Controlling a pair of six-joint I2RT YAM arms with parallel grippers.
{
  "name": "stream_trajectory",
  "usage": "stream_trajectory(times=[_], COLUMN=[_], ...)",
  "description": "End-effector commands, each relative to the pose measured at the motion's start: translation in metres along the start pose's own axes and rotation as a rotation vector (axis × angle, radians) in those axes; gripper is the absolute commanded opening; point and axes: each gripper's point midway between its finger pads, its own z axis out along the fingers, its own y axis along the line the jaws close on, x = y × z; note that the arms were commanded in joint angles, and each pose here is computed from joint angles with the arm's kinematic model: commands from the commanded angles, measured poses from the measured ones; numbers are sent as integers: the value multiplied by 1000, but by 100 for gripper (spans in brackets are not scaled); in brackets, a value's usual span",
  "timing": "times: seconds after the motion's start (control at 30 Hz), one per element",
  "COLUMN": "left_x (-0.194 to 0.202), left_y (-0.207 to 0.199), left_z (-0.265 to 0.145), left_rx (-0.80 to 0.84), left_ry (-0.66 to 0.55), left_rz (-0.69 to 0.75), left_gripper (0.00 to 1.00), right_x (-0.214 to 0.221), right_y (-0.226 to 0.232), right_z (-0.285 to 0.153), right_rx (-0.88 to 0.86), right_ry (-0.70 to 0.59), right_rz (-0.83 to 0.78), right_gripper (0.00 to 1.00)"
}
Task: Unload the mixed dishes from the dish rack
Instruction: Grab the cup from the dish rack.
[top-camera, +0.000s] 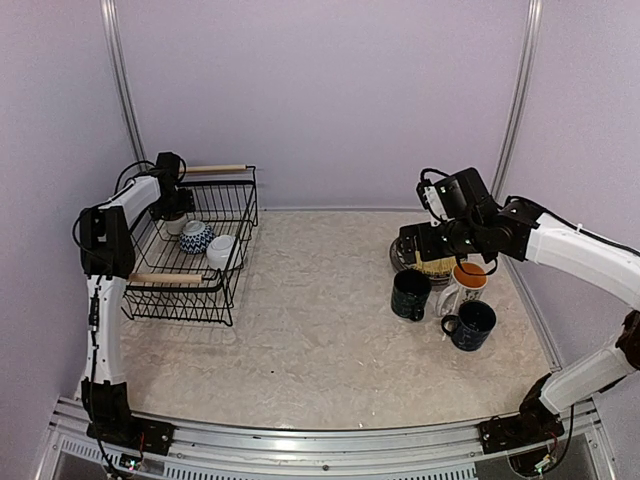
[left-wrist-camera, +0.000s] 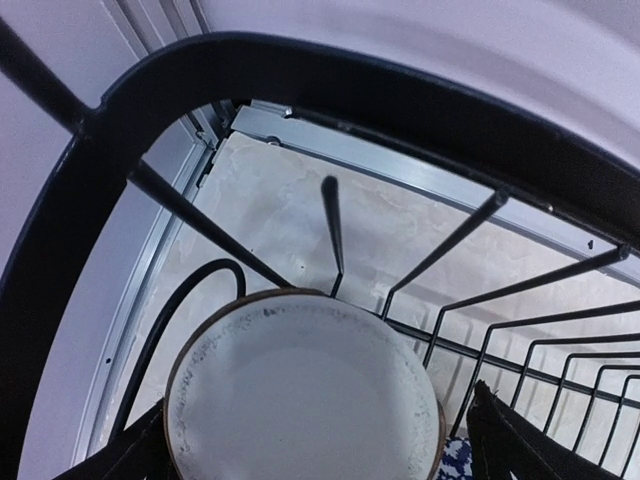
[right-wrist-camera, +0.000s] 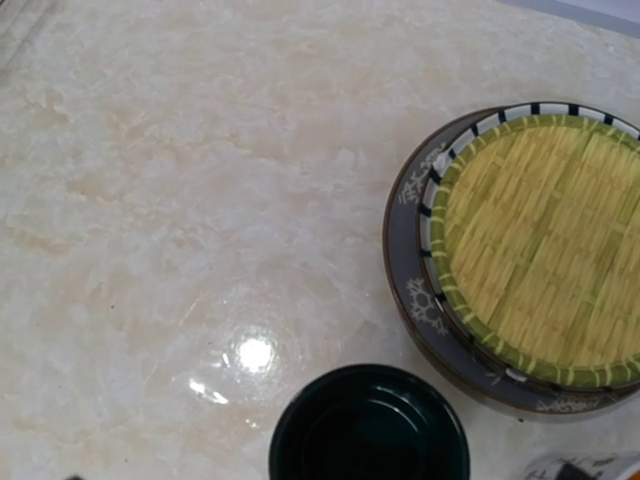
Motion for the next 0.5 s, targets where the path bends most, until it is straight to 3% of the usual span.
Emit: stream_trajectory(times=[0.0, 0.13, 0.47], left_x=[-14, -15, -25], left_y=[4, 0, -24], left_z=[7, 3, -40], left_rx=[-18, 0, -22], left_ry=[-53, -52, -105], left_rz=[31, 50, 151], left_gripper=[86, 71, 49], right_x=[-2, -3, -9], right_y=[-1, 0, -1], right_z=[-10, -12, -23], right_rx=[-4, -8, -18], right_ry=[-18, -21, -44], right_rz=[19, 27, 67], right_gripper=[100, 100, 100])
